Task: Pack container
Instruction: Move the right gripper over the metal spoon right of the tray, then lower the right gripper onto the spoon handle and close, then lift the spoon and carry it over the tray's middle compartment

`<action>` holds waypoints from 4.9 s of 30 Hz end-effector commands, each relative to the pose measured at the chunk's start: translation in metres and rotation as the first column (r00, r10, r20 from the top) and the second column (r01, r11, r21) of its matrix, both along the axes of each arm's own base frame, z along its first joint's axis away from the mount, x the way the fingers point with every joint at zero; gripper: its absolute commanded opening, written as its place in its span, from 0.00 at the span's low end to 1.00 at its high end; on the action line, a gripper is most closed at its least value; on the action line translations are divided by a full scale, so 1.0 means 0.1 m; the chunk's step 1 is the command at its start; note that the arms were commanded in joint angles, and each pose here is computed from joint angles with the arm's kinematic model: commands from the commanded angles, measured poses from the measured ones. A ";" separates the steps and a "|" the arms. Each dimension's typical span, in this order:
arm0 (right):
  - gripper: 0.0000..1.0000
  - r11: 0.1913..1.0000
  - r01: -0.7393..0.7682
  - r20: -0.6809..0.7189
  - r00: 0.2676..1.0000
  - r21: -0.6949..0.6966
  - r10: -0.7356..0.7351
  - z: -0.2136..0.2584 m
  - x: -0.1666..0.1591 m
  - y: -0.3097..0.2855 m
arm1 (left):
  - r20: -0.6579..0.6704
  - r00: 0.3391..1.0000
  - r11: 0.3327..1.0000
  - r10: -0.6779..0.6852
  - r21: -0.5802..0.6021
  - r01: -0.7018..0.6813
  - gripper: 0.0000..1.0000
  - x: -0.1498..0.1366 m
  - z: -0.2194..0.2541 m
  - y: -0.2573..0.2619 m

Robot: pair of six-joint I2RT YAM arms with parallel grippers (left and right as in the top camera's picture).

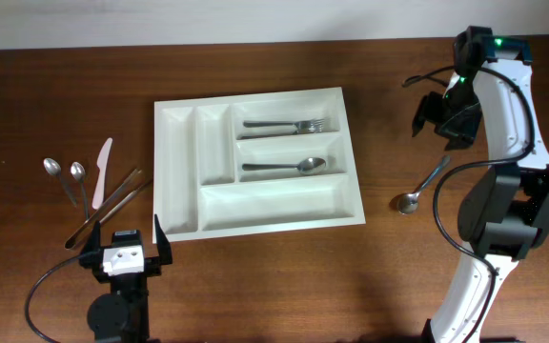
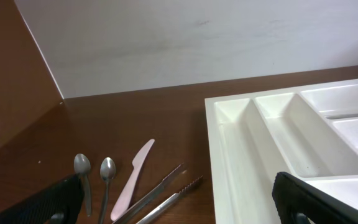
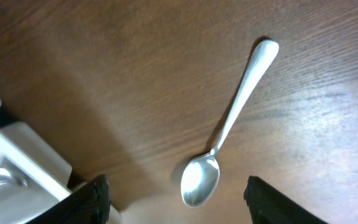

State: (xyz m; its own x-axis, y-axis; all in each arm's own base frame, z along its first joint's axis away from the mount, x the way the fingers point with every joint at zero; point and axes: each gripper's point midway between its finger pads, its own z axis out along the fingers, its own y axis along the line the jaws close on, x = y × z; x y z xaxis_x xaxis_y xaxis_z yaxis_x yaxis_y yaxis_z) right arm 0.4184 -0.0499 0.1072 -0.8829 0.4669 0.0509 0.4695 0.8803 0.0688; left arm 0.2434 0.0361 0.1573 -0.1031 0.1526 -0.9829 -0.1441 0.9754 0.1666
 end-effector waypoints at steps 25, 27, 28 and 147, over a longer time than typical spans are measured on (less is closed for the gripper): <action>0.67 0.953 0.285 -0.164 0.950 0.107 -0.265 -0.64 -0.44 -0.09 | 0.000 1.000 1.000 0.004 0.013 -0.004 0.99 0.00 0.00 0.01; 0.67 0.958 0.266 -0.167 0.955 0.104 -0.247 -0.64 -0.46 -0.09 | -0.001 1.000 1.000 0.004 0.013 -0.004 0.99 0.00 -0.01 0.01; 0.67 0.961 0.258 -0.170 0.956 0.101 -0.239 -0.64 -0.47 -0.10 | -0.001 1.000 1.000 0.004 0.013 -0.004 0.99 0.00 -0.01 0.01; 0.04 0.985 -0.163 0.222 0.964 0.061 0.146 -0.19 0.41 0.02 | -0.001 1.000 1.000 0.004 0.013 -0.004 0.99 0.00 -0.01 0.01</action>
State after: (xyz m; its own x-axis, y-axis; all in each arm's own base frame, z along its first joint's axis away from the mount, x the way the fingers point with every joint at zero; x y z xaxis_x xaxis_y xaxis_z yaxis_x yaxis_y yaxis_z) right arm 0.4491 -0.0610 0.0778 -0.9443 0.3130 -0.1013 0.2946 0.9416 0.1628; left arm 0.2434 0.0362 0.1573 -0.1032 0.1526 -0.9829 -0.1444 0.9754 0.1666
